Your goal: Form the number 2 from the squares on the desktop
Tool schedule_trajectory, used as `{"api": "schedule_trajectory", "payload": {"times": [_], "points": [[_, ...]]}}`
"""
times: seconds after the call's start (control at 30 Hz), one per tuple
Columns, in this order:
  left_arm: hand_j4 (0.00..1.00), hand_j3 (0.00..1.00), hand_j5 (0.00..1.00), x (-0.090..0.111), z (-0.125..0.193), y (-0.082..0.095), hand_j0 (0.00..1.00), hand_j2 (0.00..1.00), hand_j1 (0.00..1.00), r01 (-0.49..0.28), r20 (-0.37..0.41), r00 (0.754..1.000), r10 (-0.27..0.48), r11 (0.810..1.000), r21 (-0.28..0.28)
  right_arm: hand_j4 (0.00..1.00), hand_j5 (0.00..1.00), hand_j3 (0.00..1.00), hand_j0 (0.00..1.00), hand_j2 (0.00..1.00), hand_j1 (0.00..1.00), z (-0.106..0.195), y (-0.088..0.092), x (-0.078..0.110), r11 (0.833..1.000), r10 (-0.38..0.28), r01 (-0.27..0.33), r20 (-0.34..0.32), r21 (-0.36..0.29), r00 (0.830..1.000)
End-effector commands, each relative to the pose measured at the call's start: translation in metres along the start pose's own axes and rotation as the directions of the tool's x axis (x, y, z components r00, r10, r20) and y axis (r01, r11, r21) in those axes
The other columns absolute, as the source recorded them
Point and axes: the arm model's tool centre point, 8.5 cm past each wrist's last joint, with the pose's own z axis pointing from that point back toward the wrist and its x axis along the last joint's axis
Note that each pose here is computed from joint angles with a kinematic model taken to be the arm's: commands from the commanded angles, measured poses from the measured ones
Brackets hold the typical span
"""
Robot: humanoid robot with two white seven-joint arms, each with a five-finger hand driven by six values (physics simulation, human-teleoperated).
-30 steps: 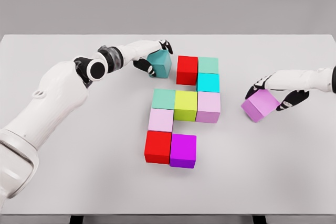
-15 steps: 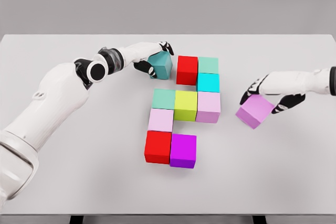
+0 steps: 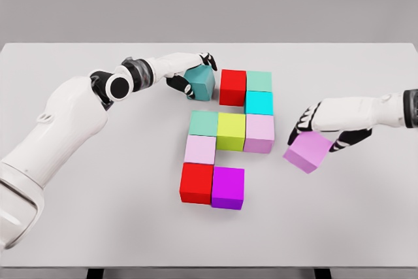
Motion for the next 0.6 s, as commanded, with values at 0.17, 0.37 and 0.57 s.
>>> {"api": "schedule_trajectory", "payload": {"times": [0.17,0.37,0.57], "points": [[0.75,0.75,0.75,-0.005,0.002,0.002,0.75,0.75,0.75,-0.004,-0.024,1.000,0.004,1.000,0.013,0.71,0.71,0.71,0.71,0.71,0.71,-0.006,0.001,0.010,1.000,0.018,-0.018,0.029,0.014,0.999],[0.87,0.87,0.87,-0.006,0.003,0.002,0.87,0.87,0.87,-0.005,-0.029,1.000,0.006,1.000,0.014,0.71,0.71,0.71,0.71,0.71,0.71,-0.014,0.008,0.016,0.998,0.029,-0.031,0.046,0.046,0.998],[0.97,0.97,0.97,-0.008,0.004,0.003,0.97,0.97,0.97,-0.007,-0.031,0.999,0.007,1.000,0.014,0.72,0.72,0.72,0.72,0.72,0.72,-0.025,0.010,0.022,0.998,0.030,-0.034,0.080,0.054,0.996]]}}
